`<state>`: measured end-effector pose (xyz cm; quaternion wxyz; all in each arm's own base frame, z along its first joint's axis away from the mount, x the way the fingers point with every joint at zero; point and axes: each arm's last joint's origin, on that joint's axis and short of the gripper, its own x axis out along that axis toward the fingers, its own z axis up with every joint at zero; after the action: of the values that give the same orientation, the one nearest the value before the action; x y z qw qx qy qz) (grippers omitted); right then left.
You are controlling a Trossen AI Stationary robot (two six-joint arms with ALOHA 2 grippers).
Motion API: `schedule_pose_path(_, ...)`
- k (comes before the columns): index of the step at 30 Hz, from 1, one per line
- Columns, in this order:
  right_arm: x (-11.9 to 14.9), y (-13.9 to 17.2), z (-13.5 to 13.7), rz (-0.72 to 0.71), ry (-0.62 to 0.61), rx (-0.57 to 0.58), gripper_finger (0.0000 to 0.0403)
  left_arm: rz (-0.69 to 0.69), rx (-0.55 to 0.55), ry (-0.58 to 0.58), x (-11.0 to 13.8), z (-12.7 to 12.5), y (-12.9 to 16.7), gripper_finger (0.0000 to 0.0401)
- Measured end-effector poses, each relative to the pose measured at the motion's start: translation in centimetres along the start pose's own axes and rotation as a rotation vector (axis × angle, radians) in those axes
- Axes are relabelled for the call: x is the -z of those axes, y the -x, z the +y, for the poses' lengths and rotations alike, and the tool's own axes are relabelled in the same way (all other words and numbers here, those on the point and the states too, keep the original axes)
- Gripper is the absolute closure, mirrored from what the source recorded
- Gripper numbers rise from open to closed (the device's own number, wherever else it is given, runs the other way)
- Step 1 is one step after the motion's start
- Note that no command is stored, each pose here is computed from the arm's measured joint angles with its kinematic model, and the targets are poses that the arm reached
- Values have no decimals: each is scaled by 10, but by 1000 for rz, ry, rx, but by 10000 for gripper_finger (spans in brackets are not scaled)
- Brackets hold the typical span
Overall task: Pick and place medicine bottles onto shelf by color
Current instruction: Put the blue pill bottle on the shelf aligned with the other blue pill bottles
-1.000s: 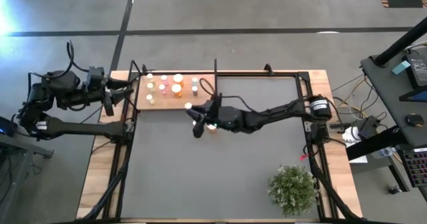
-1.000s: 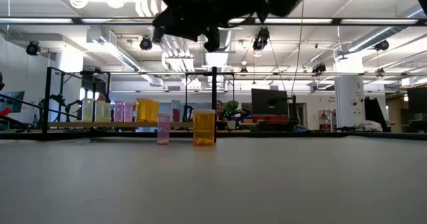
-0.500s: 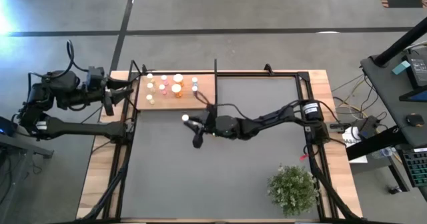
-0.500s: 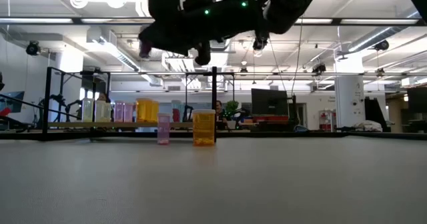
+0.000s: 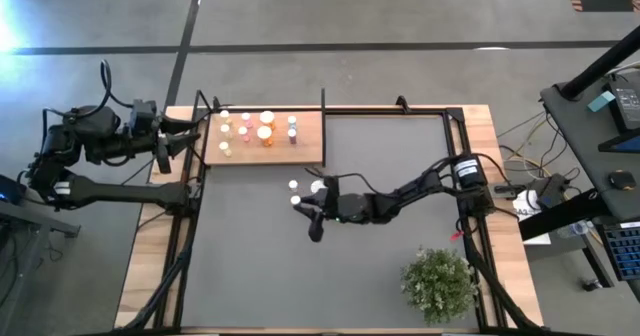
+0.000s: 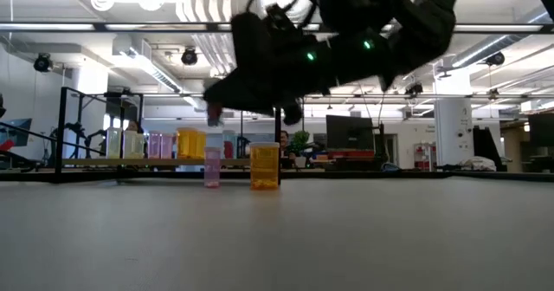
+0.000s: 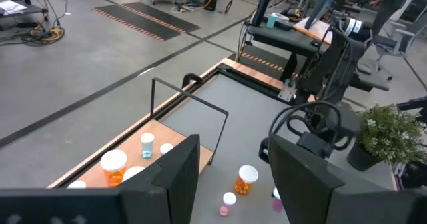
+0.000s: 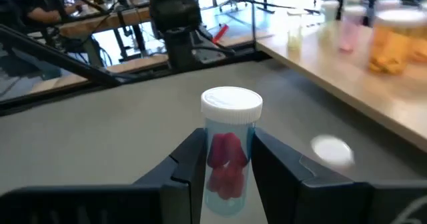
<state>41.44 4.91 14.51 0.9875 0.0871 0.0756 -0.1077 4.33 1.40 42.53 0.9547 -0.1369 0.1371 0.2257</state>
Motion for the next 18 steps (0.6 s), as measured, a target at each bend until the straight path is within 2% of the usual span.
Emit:
schedule_pose_path(6,22,21,-9,-38,-46,-18,305,9,-3,-1,-1,-1,-3,239)
schedule_pose_path(11,32,28,-13,-13,-47,-14,305,19,-6,-4,-1,-2,-6,239)
schedule_pose_path(18,39,31,-16,19,9,-5,305,38,-12,-10,-2,-4,-13,239)
